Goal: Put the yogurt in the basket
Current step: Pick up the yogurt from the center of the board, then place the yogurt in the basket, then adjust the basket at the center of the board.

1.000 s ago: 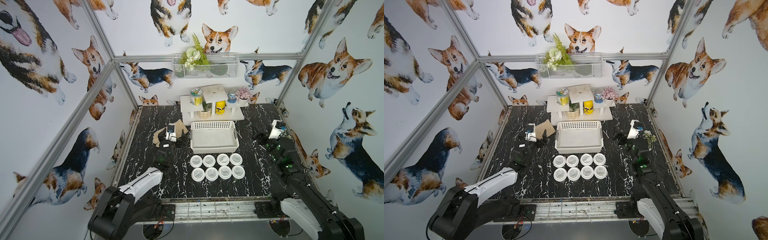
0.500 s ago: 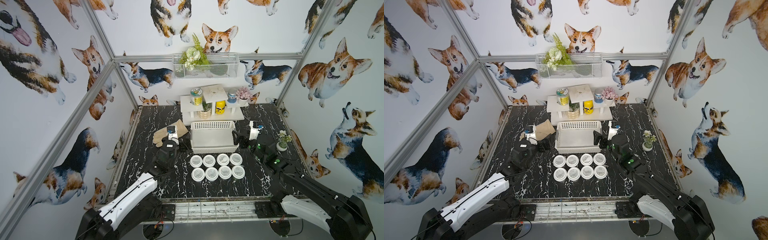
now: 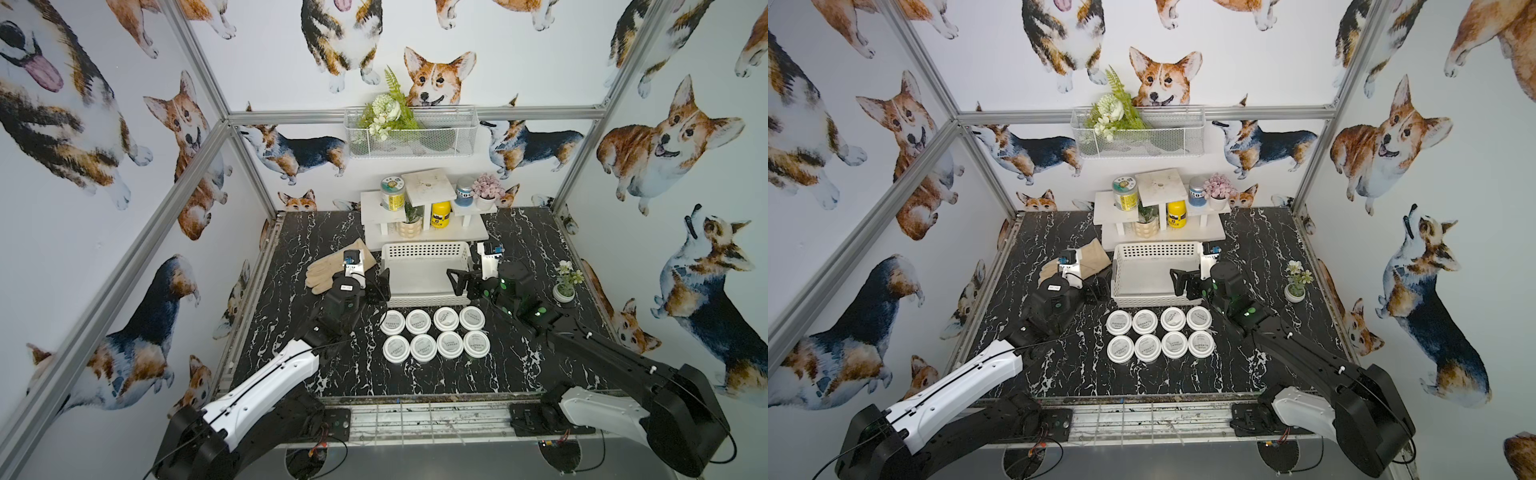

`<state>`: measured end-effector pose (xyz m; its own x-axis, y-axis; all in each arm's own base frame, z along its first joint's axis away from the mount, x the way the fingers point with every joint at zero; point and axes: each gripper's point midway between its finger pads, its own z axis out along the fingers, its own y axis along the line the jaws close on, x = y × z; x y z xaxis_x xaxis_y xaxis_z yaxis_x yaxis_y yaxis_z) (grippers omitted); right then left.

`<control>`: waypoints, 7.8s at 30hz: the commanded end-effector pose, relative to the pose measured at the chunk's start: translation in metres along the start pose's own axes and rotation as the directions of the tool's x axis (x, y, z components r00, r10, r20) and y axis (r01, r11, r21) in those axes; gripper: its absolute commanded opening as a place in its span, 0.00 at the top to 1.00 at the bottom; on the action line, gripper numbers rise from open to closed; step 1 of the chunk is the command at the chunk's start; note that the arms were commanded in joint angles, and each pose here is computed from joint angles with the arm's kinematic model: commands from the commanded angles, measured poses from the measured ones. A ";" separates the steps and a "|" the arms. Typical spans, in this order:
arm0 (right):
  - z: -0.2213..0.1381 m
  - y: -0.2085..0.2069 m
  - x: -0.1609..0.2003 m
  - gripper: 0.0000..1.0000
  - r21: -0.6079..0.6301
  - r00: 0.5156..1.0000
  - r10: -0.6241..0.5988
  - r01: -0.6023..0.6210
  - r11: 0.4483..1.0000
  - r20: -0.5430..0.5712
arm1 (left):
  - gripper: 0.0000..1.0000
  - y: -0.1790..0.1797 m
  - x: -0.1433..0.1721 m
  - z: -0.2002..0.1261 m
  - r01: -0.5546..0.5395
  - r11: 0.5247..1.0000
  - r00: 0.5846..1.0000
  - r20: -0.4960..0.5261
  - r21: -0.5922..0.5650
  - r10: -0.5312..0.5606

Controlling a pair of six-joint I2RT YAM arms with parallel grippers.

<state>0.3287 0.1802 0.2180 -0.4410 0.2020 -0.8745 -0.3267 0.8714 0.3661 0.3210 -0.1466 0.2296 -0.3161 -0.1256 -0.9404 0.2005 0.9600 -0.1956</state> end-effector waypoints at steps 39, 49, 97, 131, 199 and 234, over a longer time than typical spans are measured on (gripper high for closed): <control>0.001 0.003 -0.007 0.05 0.139 1.000 0.005 -0.004 0.990 -0.002 | 0.22 -0.041 0.115 -0.025 -0.016 0.999 0.713 -0.700 0.052 0.048; 0.008 0.000 0.001 0.05 0.152 1.000 0.002 0.003 0.988 -0.029 | 0.21 -0.047 0.141 -0.024 -0.061 0.996 0.661 -0.746 0.058 0.083; 0.011 0.000 0.002 0.05 0.153 0.999 -0.001 0.008 0.988 -0.044 | 0.29 -0.036 0.157 -0.020 -0.186 0.982 0.604 -0.786 0.019 0.129; 0.016 -0.001 0.006 0.05 0.160 0.998 -0.006 0.016 0.987 -0.067 | 0.32 -0.088 0.017 0.040 -0.237 0.965 0.686 -0.683 0.115 0.249; 0.028 -0.001 0.012 0.05 0.174 0.993 -0.012 0.032 0.984 -0.115 | 0.06 -0.019 0.033 0.187 -0.184 0.983 0.813 -0.564 -0.015 0.143; 0.046 -0.104 0.051 0.31 0.377 0.899 0.096 0.081 0.923 -0.428 | 0.15 0.044 0.004 0.059 0.272 0.962 0.962 -0.019 0.008 -0.272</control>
<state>0.3879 0.1213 0.1361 -0.7336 0.1098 -0.6707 -0.0120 0.9846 0.1743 0.3808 -0.1182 0.1917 -0.4057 -0.3622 -0.8392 0.0936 0.8968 -0.4323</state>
